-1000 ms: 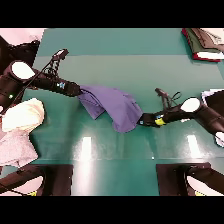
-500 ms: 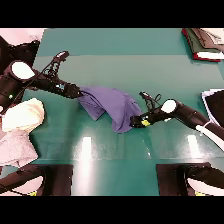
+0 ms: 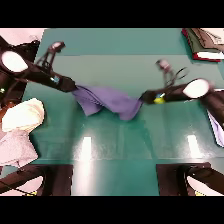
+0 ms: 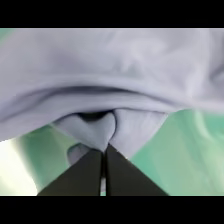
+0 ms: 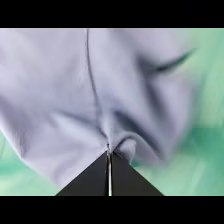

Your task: Fold the shirts.

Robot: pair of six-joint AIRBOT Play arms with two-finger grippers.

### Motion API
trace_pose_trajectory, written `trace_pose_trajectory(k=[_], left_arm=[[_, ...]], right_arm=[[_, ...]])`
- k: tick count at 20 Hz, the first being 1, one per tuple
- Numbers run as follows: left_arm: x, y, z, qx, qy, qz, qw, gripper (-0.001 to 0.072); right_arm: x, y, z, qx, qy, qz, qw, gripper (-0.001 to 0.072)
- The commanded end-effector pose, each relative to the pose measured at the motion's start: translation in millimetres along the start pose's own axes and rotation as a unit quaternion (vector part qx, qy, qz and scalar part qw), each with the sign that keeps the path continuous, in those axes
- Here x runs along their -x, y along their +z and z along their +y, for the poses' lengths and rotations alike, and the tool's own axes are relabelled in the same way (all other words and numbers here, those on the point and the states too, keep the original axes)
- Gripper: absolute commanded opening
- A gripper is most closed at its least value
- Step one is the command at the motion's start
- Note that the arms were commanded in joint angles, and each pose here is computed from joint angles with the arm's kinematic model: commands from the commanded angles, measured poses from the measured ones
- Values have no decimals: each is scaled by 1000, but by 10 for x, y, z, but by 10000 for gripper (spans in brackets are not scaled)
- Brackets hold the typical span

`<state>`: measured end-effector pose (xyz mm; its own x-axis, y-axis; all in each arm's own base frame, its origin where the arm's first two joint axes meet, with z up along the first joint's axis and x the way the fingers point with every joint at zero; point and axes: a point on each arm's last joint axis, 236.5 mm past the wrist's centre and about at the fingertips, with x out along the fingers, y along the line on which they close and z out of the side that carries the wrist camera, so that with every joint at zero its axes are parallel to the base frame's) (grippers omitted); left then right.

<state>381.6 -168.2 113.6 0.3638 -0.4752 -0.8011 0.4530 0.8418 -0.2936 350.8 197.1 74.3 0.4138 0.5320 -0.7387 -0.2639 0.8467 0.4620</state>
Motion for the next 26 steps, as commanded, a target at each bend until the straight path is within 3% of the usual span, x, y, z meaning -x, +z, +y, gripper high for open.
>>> trace_pose_trajectory(k=[1,8,15,20,26], left_arm=[[589,388,-24,-48,45,-37,997,25],[2426,1077,-724,-150,83,-225,959,26],[3282,773,-1101,-178,103,-314,927,26],[2505,603,-589,-136,125,-205,961,26],[690,198,241,-61,113,-44,991,26]], right_arm=[[1076,682,17,17,-22,-125,992,13],[3436,1152,239,53,-120,-361,923,13],[4200,1058,373,62,-193,-398,895,13],[3805,1215,132,34,-156,-306,938,12],[2245,1419,-420,-3,-75,-142,987,13]])
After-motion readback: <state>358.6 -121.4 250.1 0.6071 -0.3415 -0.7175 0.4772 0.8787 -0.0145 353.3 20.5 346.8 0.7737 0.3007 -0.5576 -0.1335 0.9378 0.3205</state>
